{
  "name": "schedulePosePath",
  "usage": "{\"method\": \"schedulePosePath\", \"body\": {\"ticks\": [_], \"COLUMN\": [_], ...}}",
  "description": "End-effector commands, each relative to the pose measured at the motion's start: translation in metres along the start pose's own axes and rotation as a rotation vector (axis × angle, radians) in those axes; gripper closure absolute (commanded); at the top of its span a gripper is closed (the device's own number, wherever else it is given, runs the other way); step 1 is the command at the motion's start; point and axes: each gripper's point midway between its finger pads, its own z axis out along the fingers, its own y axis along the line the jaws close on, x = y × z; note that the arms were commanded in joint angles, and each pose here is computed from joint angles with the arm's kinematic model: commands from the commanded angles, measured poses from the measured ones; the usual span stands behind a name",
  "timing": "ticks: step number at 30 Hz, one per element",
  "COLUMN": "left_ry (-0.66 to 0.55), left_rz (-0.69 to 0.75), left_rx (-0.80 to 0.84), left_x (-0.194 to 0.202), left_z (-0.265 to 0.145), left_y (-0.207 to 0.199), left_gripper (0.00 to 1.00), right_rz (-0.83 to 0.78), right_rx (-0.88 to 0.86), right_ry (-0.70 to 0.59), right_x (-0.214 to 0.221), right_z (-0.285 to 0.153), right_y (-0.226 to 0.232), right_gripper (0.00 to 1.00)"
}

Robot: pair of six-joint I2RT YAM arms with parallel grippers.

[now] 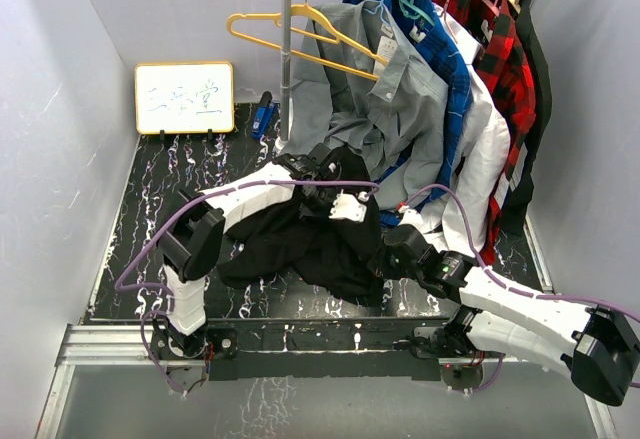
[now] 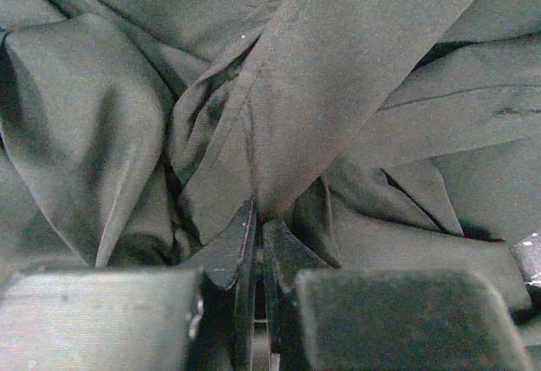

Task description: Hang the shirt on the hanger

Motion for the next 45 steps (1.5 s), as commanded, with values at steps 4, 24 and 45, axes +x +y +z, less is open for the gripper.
{"method": "schedulePosePath", "body": {"ticks": [4, 24, 45], "left_ry": [-0.022, 0.013, 0.022], "left_rz": [0.024, -0.094, -0.093], "left_rx": [-0.110, -0.388, -1.349], "left_x": [-0.024, -0.034, -0.053], "left_z": [-0.076, -0.242, -0.527], "left_y": [0.002, -0.035, 0.018], "left_gripper": [1.00, 1.00, 1.00], "right_rz": [0.005, -0.264, -0.416], "right_rx": [-0.058, -0.550, -0.716], "right_ry": [-0.026, -0.222, -0.438], "right_x": [-0.013, -0.135, -0.274], "right_z": [-0.007, -0.131, -0.207], "right_y": [0.017, 0.187, 0.313], "right_gripper": [1.00, 1.00, 1.00]}}
